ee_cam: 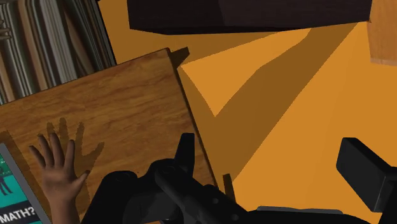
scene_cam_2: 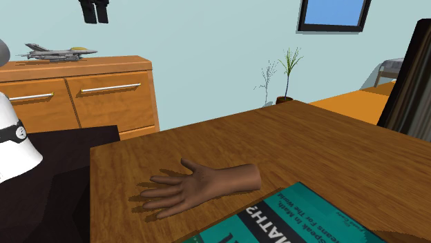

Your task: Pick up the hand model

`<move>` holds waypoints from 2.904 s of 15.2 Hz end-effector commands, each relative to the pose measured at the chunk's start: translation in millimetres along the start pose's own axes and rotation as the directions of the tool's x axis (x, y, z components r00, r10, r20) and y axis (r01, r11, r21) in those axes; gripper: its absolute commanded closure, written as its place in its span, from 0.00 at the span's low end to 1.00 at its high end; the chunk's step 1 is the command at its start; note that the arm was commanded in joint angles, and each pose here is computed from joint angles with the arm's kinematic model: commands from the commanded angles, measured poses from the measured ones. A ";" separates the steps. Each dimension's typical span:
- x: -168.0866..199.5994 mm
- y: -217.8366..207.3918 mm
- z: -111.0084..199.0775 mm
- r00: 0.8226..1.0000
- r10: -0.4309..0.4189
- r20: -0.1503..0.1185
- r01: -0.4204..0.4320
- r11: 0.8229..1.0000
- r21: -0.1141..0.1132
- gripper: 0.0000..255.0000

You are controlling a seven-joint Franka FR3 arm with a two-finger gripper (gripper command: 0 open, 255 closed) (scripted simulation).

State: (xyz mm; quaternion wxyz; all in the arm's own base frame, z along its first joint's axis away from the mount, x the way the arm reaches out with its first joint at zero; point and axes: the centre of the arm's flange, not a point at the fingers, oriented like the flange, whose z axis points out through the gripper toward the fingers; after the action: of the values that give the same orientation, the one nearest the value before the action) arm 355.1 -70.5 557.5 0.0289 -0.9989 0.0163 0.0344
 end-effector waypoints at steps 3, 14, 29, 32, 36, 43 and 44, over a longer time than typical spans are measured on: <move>30.4 37.2 22.5 1.000 0.002 0.002 -0.002 1.000 0.000 0.00; 111.5 142.1 83.8 1.000 0.011 0.012 -0.011 1.000 0.000 0.00; 219.8 286.1 168.8 0.999 0.022 0.025 -0.022 1.000 0.001 0.00; 241.1 315.1 186.0 0.999 0.024 0.027 -0.024 1.000 0.001 0.00; 243.2 317.3 202.6 0.999 0.024 0.027 -0.024 1.000 0.001 0.00; 245.4 319.4 226.2 0.999 0.024 0.027 -0.024 1.000 0.001 1.00; 245.4 319.3 226.0 0.999 0.024 0.027 -0.024 1.000 0.001 1.00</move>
State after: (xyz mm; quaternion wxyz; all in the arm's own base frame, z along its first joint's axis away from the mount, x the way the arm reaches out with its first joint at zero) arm 573.4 -383.0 297.5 0.0296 -0.9980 0.0280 0.0485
